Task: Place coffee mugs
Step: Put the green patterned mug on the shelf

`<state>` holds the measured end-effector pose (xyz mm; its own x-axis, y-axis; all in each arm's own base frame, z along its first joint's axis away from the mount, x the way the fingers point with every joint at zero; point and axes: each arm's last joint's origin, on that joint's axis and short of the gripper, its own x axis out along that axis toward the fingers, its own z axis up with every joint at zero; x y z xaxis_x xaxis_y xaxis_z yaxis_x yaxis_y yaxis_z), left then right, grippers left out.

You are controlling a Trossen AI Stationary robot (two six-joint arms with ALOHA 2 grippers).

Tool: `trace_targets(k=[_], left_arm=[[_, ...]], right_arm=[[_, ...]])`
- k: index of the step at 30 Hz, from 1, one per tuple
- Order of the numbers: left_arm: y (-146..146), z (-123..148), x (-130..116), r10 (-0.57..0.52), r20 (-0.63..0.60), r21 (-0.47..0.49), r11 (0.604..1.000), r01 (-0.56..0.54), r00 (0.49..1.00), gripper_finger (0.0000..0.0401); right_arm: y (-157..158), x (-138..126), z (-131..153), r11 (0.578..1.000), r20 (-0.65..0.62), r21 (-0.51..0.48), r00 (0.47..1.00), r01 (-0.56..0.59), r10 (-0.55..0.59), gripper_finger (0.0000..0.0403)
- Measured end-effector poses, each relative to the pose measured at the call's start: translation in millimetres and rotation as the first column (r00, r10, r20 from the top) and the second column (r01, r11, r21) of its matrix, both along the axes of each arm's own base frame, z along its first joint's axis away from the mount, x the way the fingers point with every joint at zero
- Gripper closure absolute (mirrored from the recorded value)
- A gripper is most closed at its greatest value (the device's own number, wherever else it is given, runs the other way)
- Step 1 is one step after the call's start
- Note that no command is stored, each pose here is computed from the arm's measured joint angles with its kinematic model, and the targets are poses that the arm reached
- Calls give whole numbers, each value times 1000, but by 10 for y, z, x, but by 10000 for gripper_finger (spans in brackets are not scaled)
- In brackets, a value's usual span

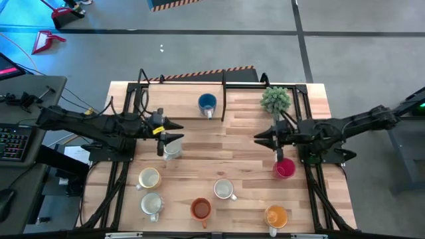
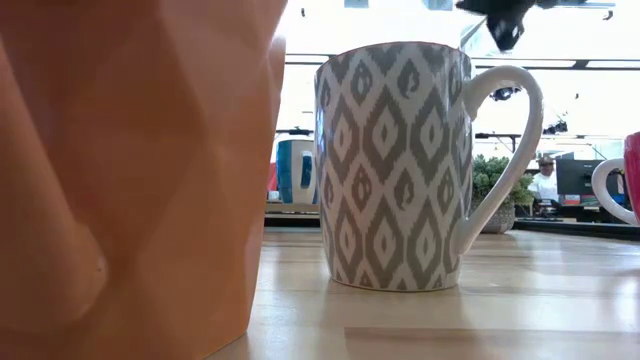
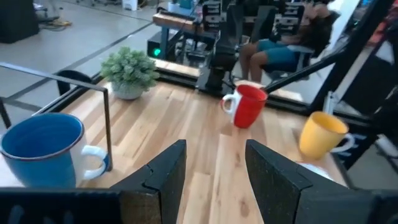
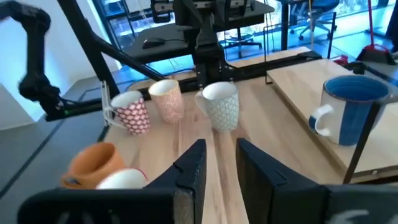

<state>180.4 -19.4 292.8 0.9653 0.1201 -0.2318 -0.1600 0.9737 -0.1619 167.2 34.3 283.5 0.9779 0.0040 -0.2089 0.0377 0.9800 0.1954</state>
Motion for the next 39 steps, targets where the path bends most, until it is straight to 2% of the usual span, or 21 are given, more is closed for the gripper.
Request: trace_targets(k=[6, 12, 19, 21, 24, 27, 31, 34, 39], left_arm=[[-2, -39, 134, 8, 5, 33, 999, -9, 1000, 244], [20, -29, 222, 22, 51, 19, 1000, -23, 998, 244], [15, -66, 262, -8, 15, 139, 990, 6, 1000, 244], [8, -60, 265, -31, 22, 130, 991, 28, 999, 244], [4, -56, 265, -28, 35, 60, 998, 26, 999, 245], [9, -145, 243, -9, -52, 16, 1000, 10, 999, 244], [33, -357, 151, 65, -271, -31, 997, -76, 960, 239], [42, -389, 117, 93, -326, -56, 991, -117, 941, 234], [45, -269, 65, 104, -410, -93, 984, -155, 906, 231]], right_arm=[[-1, 3, -316, 998, 17, -57, 1000, -8, 9, 336], [-18, -13, -524, 995, -69, -98, 997, 28, -35, 336], [-19, -17, -538, 994, -81, -101, 996, 30, -38, 336], [-19, -18, -538, 997, -81, -63, 996, 41, -46, 336], [-22, -19, -543, 998, -85, -35, 995, 57, -60, 336], [-27, -20, -545, 996, -86, -36, 993, 76, -79, 336], [-36, -31, -576, 993, -117, 21, 986, 119, -116, 336], [-41, -49, -624, 988, -168, 57, 977, 143, -132, 336], [-51, -73, -677, 981, -223, 68, 962, 179, -160, 336]])
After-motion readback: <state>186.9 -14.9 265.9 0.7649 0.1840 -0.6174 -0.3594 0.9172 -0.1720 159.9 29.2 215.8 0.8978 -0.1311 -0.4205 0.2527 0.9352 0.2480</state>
